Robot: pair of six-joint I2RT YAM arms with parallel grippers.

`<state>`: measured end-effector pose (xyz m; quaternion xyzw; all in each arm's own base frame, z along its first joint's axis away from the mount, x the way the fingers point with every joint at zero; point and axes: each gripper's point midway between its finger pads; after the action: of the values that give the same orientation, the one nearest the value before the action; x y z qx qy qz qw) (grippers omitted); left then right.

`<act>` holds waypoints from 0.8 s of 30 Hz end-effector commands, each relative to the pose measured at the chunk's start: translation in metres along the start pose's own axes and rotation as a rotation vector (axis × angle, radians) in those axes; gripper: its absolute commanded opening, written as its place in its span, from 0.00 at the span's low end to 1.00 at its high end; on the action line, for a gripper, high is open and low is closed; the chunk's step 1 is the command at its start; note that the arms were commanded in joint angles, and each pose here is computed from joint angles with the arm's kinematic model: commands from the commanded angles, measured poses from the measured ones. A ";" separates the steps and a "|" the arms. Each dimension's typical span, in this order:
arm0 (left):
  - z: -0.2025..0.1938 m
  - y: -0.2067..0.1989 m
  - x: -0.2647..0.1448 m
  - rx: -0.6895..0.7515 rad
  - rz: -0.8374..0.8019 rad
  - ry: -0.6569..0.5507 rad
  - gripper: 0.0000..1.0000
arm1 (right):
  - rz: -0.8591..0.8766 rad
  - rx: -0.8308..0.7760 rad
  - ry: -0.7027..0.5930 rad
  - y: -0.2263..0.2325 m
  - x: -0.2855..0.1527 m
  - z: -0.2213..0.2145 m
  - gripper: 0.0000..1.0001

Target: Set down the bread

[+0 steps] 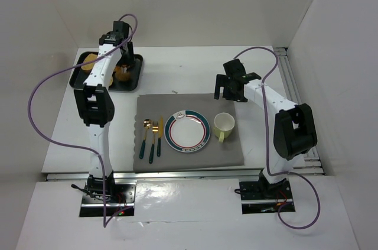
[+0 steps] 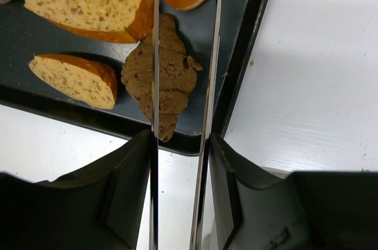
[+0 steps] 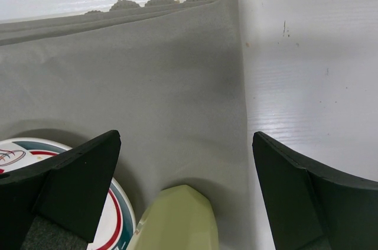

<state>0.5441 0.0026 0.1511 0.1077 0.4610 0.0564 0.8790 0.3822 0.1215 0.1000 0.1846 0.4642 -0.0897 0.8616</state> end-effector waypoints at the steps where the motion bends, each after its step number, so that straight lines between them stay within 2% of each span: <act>1: 0.008 -0.002 0.000 -0.048 -0.029 -0.016 0.53 | 0.054 0.022 -0.070 0.013 -0.017 0.023 1.00; 5: 0.013 0.002 -0.023 -0.054 -0.037 -0.049 0.42 | 0.062 0.033 -0.078 0.014 -0.021 0.025 1.00; 6: 0.017 0.004 -0.029 -0.057 -0.036 -0.063 0.37 | 0.062 0.033 -0.078 0.014 -0.021 0.025 1.00; 7: 0.023 0.008 -0.043 -0.063 -0.034 -0.092 0.26 | 0.062 0.033 -0.078 0.014 -0.021 0.025 1.00; 9: 0.027 0.011 -0.055 -0.068 -0.032 -0.113 0.17 | 0.067 0.034 -0.085 0.015 -0.024 0.027 1.00; 15: 0.029 0.024 -0.109 -0.082 -0.028 -0.180 0.11 | 0.080 0.035 -0.086 0.016 -0.028 0.026 1.00; 17: 0.024 0.019 -0.124 -0.090 -0.067 -0.187 0.04 | 0.094 0.036 -0.086 0.016 -0.033 0.025 1.00; 21: 0.005 0.001 -0.161 -0.080 -0.177 -0.202 0.00 | 0.120 0.042 -0.116 0.018 -0.045 0.031 1.00; 23: -0.012 -0.015 -0.183 -0.022 -0.212 -0.205 0.00 | 0.132 0.045 -0.130 0.018 -0.053 0.032 1.00; 24: -0.030 -0.031 -0.184 0.022 -0.237 -0.167 0.00 | 0.146 0.049 -0.147 0.019 -0.061 0.036 1.00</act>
<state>0.4474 -0.0225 0.2713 0.0609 0.3915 0.0012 0.9181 0.3796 0.1239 0.1329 0.2054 0.4333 -0.0696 0.8747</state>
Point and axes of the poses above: each gripper's point midway between its finger pads, its own x axis out along the fingers, its own y axis along the line the jaws close on, z = x × y, and after that the axes turned 15 degrees about x, right-handed
